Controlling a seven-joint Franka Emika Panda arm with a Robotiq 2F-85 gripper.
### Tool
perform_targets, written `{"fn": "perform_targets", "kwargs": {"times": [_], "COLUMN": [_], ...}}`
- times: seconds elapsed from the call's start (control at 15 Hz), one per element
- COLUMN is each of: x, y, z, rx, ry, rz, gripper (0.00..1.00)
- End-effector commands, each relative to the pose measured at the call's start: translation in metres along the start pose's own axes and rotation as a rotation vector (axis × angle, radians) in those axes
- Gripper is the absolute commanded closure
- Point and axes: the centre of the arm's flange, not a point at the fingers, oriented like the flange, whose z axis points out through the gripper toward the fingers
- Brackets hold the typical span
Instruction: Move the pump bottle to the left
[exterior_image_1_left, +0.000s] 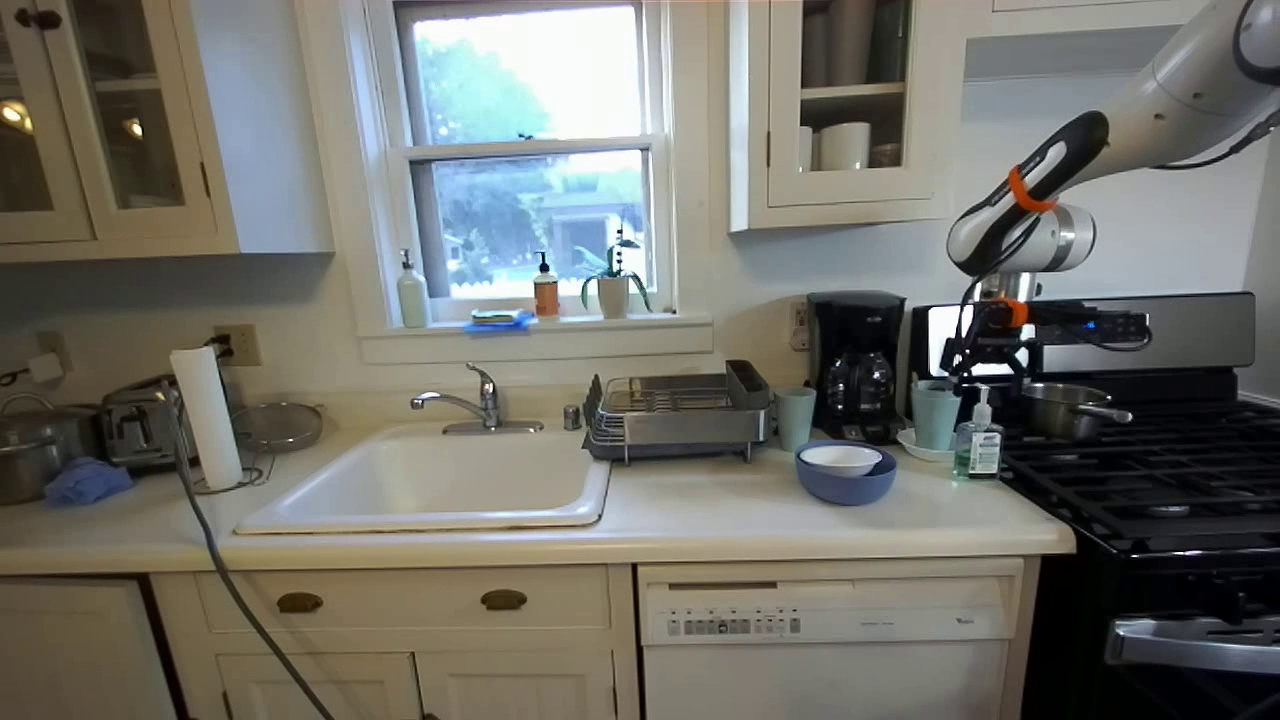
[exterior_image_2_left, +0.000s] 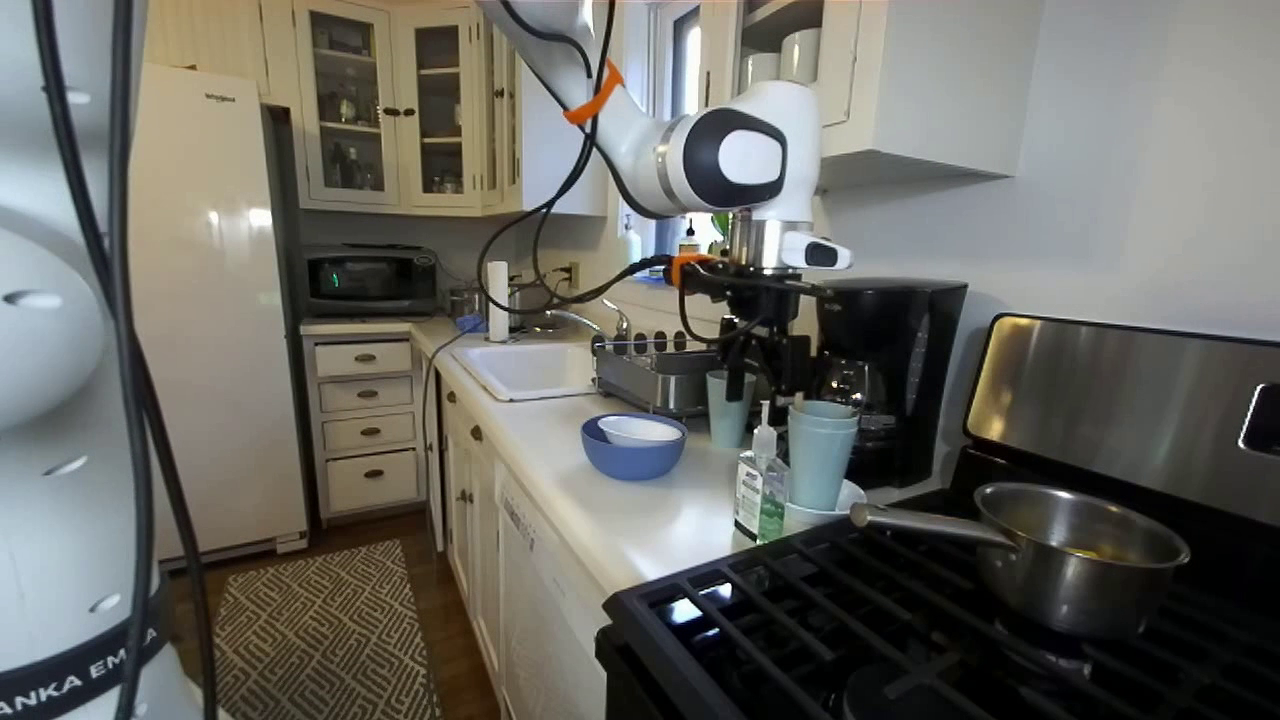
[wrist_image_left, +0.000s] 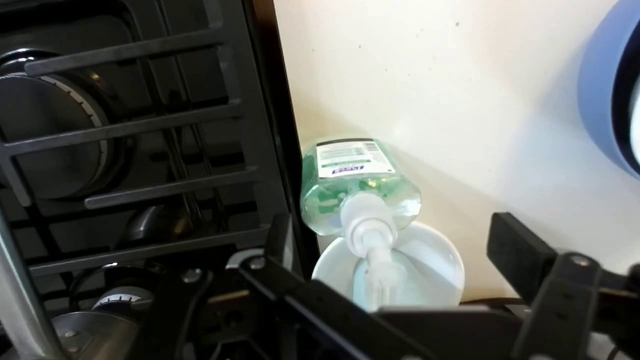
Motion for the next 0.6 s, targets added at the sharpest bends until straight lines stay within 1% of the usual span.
{"fn": "perform_targets", "kwargs": {"times": [0.0,0.4,0.47,0.53], "x": [0.013,0.018,0.018,0.018], "y": [0.002,0.01,0.01,0.01], "z": [0.011,0.025,0.027,0.028], "rx": [0.03,0.017,0.022,0.02], "ry": [0.055,0.05,0.043,0.042], "rz": [0.039,0.055,0.053,0.054], "gripper": [0.0,0.0,0.05,0.21]}}
